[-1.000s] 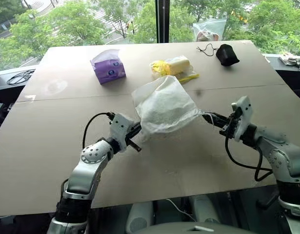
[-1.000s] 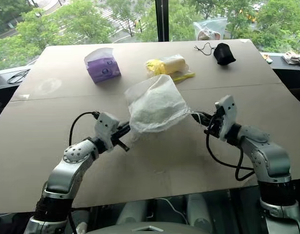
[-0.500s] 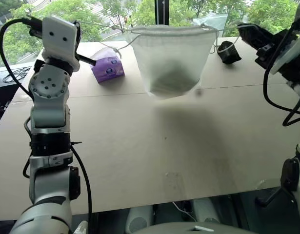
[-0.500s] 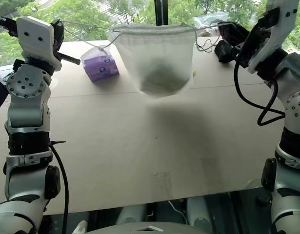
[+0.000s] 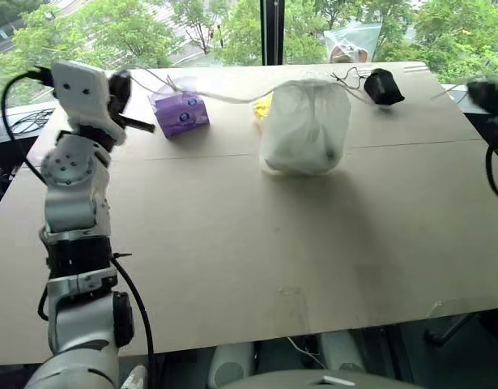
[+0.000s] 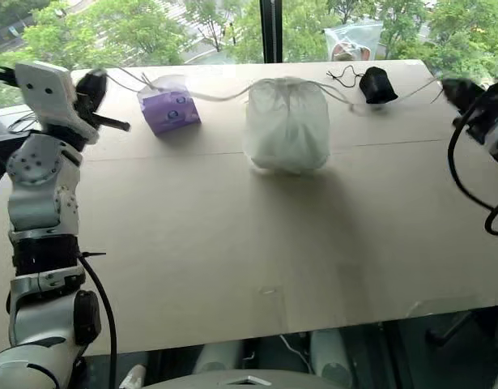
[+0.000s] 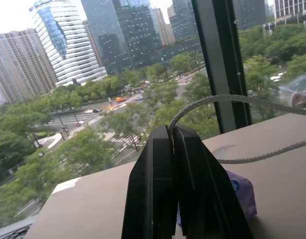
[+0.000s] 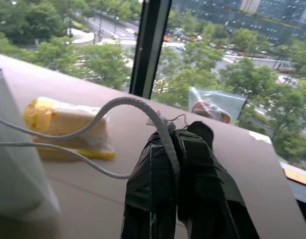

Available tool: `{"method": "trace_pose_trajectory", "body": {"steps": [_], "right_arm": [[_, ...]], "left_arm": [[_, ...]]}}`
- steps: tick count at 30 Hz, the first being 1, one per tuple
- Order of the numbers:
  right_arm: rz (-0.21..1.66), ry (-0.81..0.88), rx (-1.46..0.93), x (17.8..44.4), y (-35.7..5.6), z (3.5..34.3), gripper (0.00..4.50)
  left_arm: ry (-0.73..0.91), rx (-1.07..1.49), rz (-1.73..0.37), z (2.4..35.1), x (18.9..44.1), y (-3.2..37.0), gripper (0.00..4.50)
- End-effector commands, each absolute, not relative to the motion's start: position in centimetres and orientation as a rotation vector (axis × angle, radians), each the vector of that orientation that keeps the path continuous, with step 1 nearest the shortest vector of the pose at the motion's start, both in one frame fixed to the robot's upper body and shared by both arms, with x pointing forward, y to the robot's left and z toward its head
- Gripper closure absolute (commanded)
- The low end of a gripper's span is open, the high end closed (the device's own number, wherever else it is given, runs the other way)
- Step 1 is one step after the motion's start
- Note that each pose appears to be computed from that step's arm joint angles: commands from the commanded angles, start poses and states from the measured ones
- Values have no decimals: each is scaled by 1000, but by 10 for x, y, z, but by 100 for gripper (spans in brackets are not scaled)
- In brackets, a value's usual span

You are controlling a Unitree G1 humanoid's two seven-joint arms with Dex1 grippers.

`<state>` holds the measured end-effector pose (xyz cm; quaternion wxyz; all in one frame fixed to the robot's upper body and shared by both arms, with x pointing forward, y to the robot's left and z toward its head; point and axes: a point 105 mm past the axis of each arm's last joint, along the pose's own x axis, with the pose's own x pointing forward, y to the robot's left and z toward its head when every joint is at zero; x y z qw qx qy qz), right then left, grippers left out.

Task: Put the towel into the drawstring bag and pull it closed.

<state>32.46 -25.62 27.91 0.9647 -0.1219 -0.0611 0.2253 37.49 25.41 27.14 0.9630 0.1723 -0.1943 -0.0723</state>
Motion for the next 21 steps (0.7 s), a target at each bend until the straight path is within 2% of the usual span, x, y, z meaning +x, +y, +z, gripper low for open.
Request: {"method": "trace_pose_trajectory", "body": {"steps": [1,4,7,8,11,14,15,17,21], "right_arm": [[745,141,-397,305,-191,190,450],[805,197,-379,308,-164,150,450],[834,256,-467,307,-163,122,450],[804,237,-455,310,-167,123,418],[790,214,-427,306,-178,127,319],[805,181,-437,287,-186,135,179],[825,188,-420,277,-188,138,120],[871,229,-410,258,-190,137,33],[918,239,-409,222,-201,151,33]], "left_arm": [[-133,196,-601,175,355,163,441],[5,101,-626,130,353,148,441],[32,85,-658,118,346,146,441],[37,49,-690,118,340,149,447],[67,26,-735,113,325,159,374],[102,56,-731,109,307,173,243],[112,58,-737,110,298,176,186],[124,51,-765,112,284,180,108],[142,45,-793,128,248,192,108]]}}
